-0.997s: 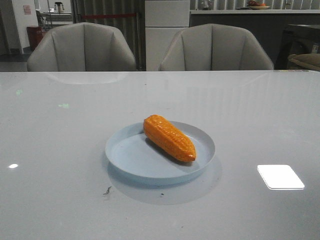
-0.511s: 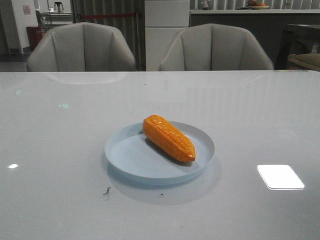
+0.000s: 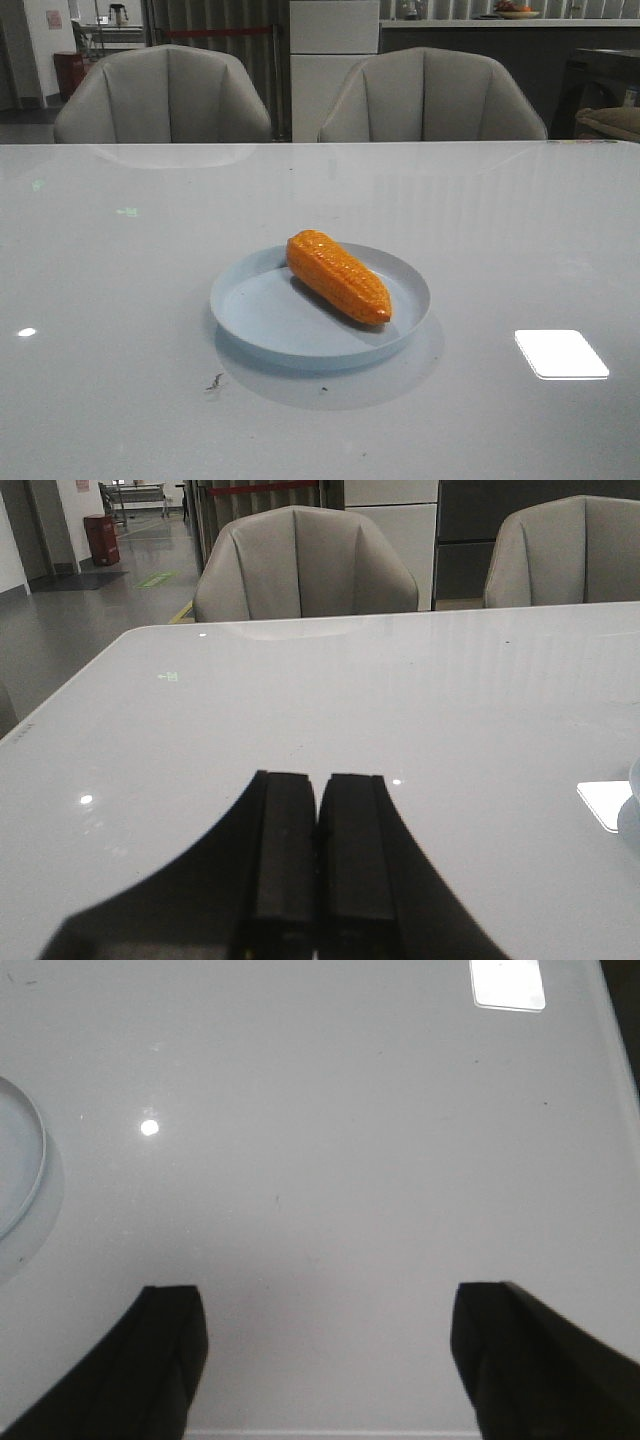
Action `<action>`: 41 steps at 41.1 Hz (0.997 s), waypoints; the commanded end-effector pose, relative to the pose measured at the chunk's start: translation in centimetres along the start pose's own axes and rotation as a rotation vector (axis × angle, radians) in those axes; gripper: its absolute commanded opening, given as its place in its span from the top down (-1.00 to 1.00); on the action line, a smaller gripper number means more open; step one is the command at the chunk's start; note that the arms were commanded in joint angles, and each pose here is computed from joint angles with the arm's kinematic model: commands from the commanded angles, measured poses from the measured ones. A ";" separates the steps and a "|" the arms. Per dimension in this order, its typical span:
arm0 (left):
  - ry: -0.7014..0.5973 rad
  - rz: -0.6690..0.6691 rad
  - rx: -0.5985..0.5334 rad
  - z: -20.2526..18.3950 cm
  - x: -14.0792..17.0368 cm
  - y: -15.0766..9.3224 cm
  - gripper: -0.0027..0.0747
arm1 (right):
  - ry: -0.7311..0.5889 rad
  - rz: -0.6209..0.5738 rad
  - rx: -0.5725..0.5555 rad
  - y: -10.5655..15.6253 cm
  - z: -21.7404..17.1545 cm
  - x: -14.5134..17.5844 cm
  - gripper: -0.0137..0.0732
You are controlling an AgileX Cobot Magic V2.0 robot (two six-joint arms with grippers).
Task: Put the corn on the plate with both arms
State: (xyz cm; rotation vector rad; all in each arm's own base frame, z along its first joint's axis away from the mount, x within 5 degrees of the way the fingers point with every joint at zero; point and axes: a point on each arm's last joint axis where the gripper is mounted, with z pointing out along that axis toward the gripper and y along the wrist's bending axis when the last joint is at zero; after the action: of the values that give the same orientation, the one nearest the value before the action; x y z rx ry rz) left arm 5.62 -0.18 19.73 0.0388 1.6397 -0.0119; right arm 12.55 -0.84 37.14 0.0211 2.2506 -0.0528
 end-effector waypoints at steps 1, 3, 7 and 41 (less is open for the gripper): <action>-0.086 -0.012 -0.003 -0.1 -0.7 0.0 0.70 | -0.175 -0.013 0.028 -0.2 -0.9 -0.5 -0.56; -0.086 -0.012 -0.003 -0.1 -0.7 0.0 0.70 | -0.233 -0.006 0.019 0.0 -1.0 0.0 -0.41; -0.086 -0.012 -0.003 -0.1 -0.7 0.0 0.70 | -0.349 0.031 -0.009 0.3 -0.4 1.8 -0.06; -0.086 -0.012 -0.003 -0.1 -0.7 0.0 0.70 | -0.675 -0.056 -0.094 1.5 5.2 17.7 0.54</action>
State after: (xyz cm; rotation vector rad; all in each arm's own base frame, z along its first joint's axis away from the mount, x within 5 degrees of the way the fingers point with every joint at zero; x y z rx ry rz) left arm 5.62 -0.18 19.72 0.0388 1.6399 -0.0119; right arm 5.63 0.40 18.85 -0.1008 1.6719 0.0159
